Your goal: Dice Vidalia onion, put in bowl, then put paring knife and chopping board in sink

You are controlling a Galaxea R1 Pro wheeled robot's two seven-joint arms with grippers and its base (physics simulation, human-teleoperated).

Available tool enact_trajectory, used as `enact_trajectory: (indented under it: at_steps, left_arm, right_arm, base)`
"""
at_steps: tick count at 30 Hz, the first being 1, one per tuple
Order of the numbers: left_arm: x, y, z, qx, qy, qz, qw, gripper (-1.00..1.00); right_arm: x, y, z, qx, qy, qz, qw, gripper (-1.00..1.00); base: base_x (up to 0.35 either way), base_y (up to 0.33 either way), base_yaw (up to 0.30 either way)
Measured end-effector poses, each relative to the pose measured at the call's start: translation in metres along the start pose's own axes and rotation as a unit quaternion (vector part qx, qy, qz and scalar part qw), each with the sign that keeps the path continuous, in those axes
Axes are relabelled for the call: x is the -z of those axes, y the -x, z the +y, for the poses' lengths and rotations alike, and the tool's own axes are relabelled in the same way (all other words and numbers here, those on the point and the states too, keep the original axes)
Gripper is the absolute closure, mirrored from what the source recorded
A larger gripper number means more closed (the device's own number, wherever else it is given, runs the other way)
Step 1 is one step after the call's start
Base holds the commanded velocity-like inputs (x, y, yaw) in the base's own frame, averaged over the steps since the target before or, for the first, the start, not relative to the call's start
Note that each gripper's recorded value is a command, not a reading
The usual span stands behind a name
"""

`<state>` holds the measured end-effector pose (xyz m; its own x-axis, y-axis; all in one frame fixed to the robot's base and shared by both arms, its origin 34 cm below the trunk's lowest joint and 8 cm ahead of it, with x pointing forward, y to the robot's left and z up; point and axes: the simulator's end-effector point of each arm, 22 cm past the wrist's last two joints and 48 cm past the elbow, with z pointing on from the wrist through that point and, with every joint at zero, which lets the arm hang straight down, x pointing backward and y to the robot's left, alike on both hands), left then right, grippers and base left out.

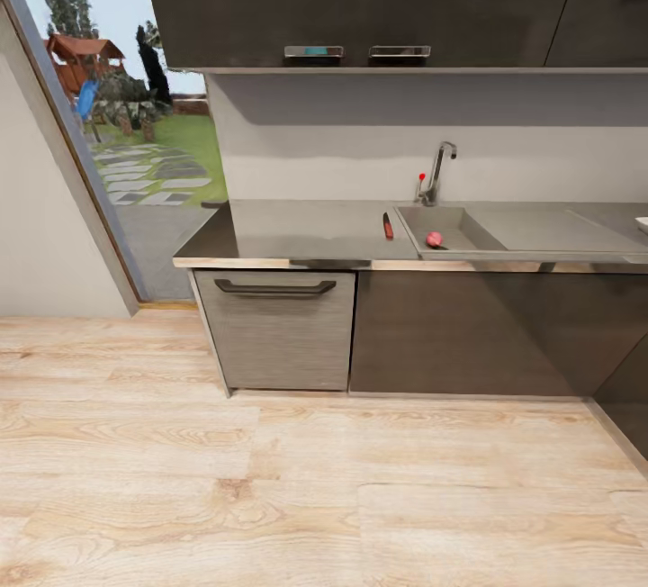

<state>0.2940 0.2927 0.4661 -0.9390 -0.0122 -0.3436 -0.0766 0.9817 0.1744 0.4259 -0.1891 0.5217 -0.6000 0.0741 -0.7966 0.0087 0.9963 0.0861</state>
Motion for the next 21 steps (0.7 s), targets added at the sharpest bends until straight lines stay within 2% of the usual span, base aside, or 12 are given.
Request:
enact_trajectory:
  at_steps: [7, 21]
  left_arm:
    - [0.0004, -0.0049, 0.0010, -0.001, 0.001, 0.002, 1.0000, -1.00]
    - [0.0007, 0.0002, 0.0024, 0.001, 0.002, -0.005, 1.0000, -1.00]
  right_arm:
    - [0.0005, 0.0007, 0.0004, -0.002, -0.001, -0.001, 1.0000, -1.00]
    - [-0.0004, 0.0070, -0.0006, -0.001, -0.001, -0.008, 1.0000, -1.00]
  base:
    - [0.075, -0.071, -0.169]
    - [0.208, -0.219, -0.198]
